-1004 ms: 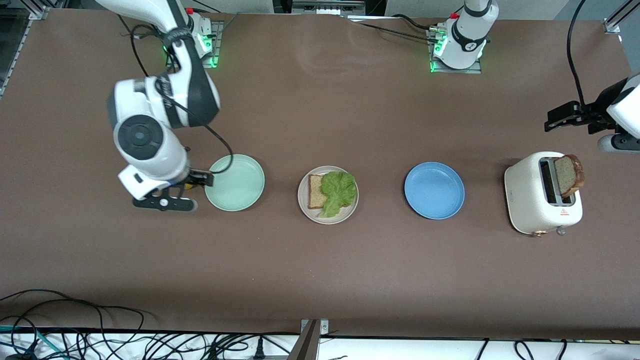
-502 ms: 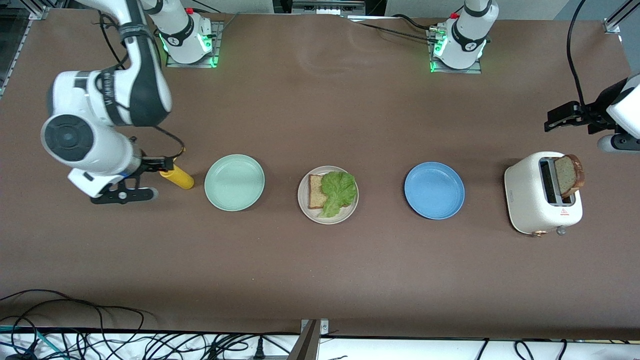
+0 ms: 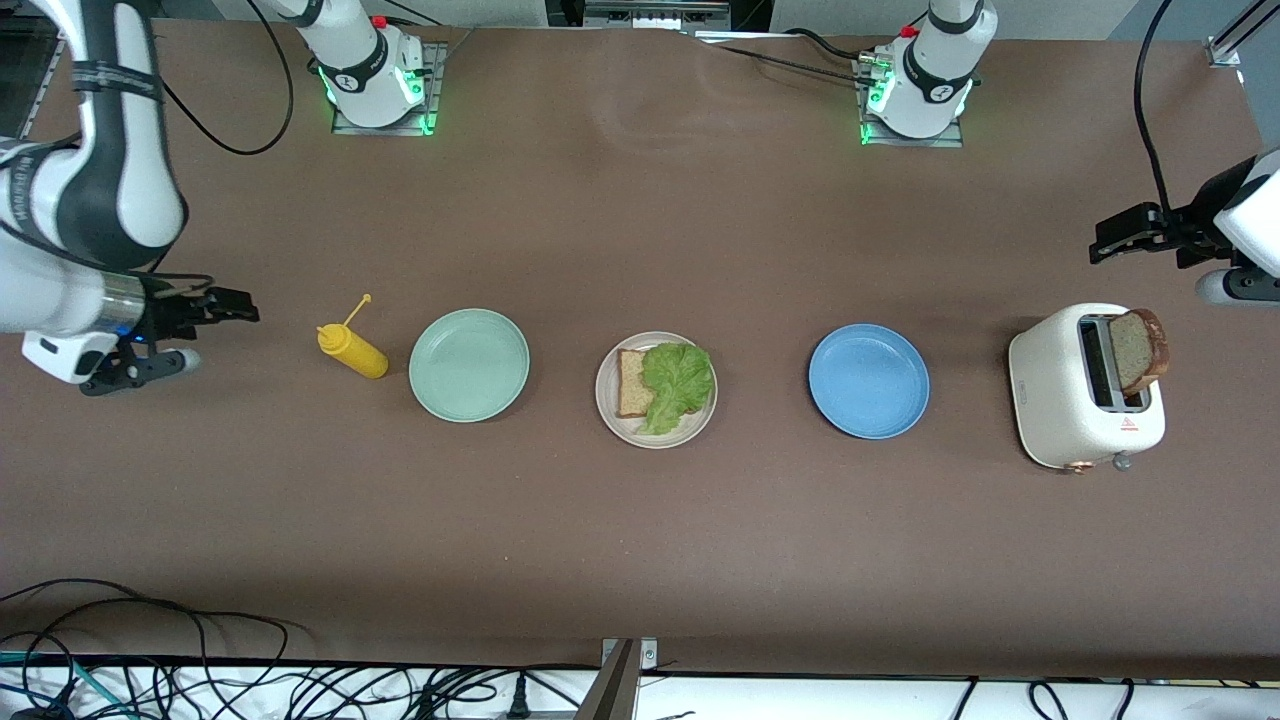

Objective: Make sandwich on beige plate with both arms
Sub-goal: 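Move the right gripper back toward the yellow mustard bottle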

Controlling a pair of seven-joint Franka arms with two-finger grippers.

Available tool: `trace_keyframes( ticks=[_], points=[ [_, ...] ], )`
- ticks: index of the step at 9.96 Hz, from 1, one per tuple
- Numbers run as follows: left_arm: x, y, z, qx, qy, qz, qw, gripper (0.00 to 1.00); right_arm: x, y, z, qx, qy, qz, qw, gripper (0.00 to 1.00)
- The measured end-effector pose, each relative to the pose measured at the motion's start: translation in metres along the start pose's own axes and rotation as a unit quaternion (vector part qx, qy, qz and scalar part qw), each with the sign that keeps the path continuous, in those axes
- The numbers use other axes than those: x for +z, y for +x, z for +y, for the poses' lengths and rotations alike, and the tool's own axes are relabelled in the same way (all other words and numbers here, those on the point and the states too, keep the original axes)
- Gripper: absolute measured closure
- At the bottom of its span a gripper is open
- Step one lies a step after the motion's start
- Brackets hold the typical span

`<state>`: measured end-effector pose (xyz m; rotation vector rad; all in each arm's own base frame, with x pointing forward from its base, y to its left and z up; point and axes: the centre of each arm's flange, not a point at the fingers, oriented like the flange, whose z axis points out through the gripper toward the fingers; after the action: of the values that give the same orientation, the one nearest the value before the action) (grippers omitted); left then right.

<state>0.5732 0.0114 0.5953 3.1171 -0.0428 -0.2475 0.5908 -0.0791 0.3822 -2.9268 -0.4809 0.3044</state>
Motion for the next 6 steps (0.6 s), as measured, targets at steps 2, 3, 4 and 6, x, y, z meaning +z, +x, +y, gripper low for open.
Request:
trace_keyframes(
  ticks=[2, 3, 4, 6],
  points=[
    [0.000, 0.000, 0.000, 0.000, 0.000, 0.000, 1.000, 0.00, 0.014, -0.018, 0.027, -0.056, 0.050, 0.025, 0.997, 0.00],
    [0.000, 0.000, -0.001, 0.000, 0.000, 0.000, 1.000, 0.00, 0.023, -0.024, 0.033, -0.084, 0.066, 0.033, 0.994, 0.00],
    [0.000, 0.000, -0.001, 0.000, 0.000, 0.000, 1.000, 0.00, 0.031, -0.029, 0.038, -0.114, 0.079, 0.040, 0.990, 0.00],
    [0.000, 0.000, 0.000, 0.000, 0.000, 0.000, 1.000, 0.00, 0.045, -0.033, 0.044, -0.160, 0.089, 0.053, 0.982, 0.00]
  ],
)
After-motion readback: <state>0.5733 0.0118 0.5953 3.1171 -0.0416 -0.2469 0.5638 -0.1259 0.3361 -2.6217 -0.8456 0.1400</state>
